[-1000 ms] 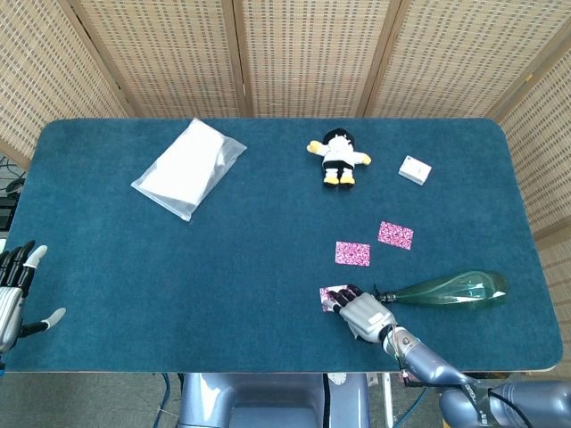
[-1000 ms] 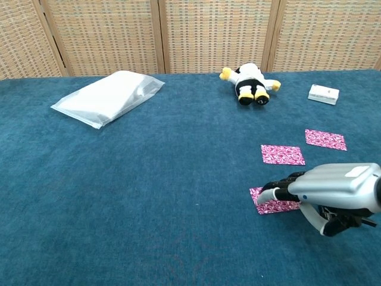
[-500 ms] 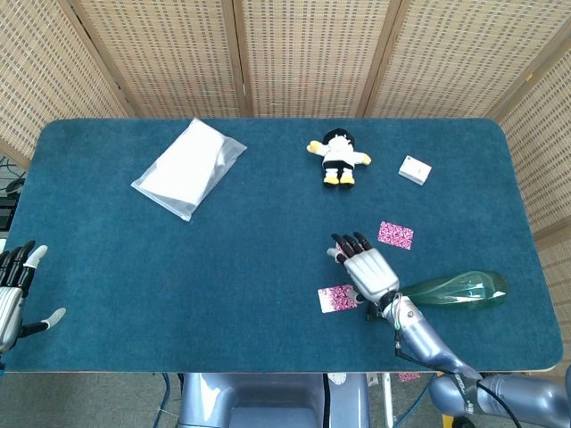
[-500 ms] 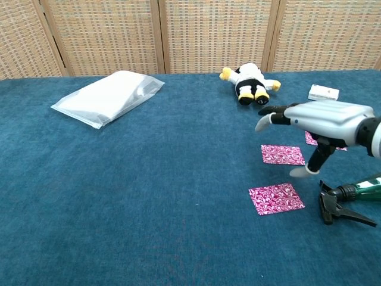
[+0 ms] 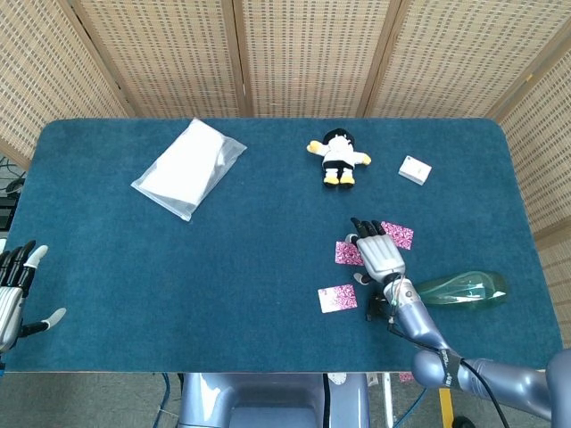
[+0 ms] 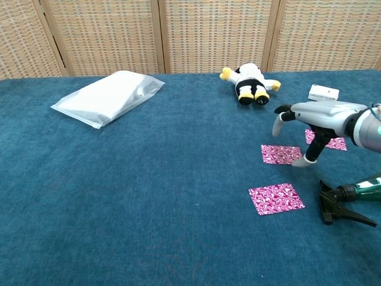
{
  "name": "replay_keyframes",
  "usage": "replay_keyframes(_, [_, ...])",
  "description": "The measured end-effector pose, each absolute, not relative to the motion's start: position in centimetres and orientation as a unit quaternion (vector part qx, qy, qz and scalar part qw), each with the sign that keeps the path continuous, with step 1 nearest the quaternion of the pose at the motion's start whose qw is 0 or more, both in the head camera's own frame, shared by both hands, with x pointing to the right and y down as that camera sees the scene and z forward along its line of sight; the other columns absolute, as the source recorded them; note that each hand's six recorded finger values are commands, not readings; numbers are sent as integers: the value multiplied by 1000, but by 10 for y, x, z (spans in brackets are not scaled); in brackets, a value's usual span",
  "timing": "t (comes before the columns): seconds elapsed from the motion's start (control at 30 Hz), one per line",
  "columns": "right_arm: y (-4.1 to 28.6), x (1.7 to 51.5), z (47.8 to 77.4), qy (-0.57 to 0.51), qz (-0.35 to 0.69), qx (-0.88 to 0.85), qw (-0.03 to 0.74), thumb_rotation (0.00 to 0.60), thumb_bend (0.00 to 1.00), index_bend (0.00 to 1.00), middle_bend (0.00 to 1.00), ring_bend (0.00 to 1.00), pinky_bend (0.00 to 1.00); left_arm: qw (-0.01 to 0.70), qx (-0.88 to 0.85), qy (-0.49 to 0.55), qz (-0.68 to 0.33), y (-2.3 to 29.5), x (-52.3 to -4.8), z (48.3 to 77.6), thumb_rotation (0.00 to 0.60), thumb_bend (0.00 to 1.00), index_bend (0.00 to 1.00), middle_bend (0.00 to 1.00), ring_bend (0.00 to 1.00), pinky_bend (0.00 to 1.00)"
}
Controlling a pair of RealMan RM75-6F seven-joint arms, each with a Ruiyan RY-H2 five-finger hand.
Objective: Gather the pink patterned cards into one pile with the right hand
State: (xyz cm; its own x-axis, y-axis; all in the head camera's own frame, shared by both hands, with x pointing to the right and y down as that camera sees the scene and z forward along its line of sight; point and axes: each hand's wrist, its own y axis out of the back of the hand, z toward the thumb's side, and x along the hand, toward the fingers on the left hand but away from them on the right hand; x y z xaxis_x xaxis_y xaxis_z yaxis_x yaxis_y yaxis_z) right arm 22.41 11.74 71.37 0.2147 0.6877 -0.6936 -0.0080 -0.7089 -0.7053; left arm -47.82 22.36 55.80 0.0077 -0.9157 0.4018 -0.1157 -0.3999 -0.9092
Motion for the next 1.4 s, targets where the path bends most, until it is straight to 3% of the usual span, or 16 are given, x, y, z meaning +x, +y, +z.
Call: replay_keyframes(1.4, [106,219,750,-228,639,-682,273,600,260,296,0,0,0,351,-616,419,-568,223,-479,559,600,0,0,0,0,0])
